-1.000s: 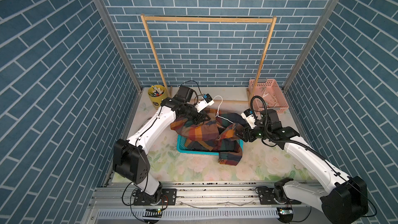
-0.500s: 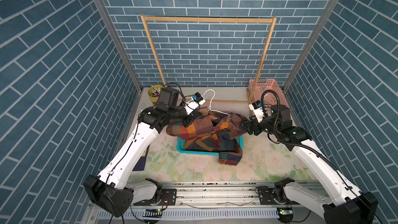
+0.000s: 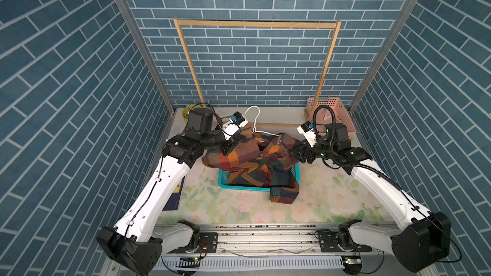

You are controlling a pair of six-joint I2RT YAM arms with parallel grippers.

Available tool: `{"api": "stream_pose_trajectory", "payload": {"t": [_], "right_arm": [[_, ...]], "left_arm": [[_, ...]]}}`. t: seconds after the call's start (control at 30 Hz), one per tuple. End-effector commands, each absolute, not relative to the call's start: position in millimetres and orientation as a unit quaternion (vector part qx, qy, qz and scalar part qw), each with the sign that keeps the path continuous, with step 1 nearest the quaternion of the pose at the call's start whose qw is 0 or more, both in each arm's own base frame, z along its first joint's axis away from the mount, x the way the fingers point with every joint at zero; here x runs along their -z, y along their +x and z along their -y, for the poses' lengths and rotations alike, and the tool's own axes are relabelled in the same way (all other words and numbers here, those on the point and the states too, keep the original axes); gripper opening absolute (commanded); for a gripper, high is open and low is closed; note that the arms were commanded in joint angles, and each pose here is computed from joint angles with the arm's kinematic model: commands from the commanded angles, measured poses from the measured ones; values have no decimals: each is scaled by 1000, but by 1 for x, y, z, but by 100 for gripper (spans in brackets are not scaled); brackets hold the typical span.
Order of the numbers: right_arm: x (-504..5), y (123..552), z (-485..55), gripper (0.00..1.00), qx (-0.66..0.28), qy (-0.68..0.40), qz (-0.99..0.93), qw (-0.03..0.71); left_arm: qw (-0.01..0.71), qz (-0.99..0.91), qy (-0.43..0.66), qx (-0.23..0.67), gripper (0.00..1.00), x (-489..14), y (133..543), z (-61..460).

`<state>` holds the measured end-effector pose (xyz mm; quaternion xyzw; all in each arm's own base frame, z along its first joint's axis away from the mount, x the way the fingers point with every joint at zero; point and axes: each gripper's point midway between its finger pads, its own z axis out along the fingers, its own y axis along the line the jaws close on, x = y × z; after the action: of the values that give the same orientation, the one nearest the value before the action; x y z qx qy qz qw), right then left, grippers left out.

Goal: Remove the clothespins securing long-sleeve shirts to the hanger
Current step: Remove the long-sleeve shirt from the hanger.

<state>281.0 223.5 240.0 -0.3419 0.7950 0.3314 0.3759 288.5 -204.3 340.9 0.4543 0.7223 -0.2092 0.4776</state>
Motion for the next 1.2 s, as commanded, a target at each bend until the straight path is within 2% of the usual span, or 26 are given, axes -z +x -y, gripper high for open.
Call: {"api": "stream_pose_trajectory", "payload": {"t": [0.0,0.1,0.17,0.67,0.87,1.17], "right_arm": [[-247,276,-227,37,-343,-360,-777,386],[-246,281,-225,7,-332,-354,-782,391],[-245,284,-222,0,-323,-348,-786,396],[-203,291,-214,0,-352,-233,-821,384],[-183,279,-228,0,-359,-243,-830,351],[-150,265,-214,0,-353,-183,-852,339]], "left_arm": [[510,-704,445,214,0,-364,291,201],[513,-703,444,214,0,-366,291,200],[514,-703,442,214,0,-366,292,199],[605,-672,370,216,0,-408,297,175],[626,-660,341,236,0,-415,301,175],[683,-646,289,182,0,-443,301,145]]}}
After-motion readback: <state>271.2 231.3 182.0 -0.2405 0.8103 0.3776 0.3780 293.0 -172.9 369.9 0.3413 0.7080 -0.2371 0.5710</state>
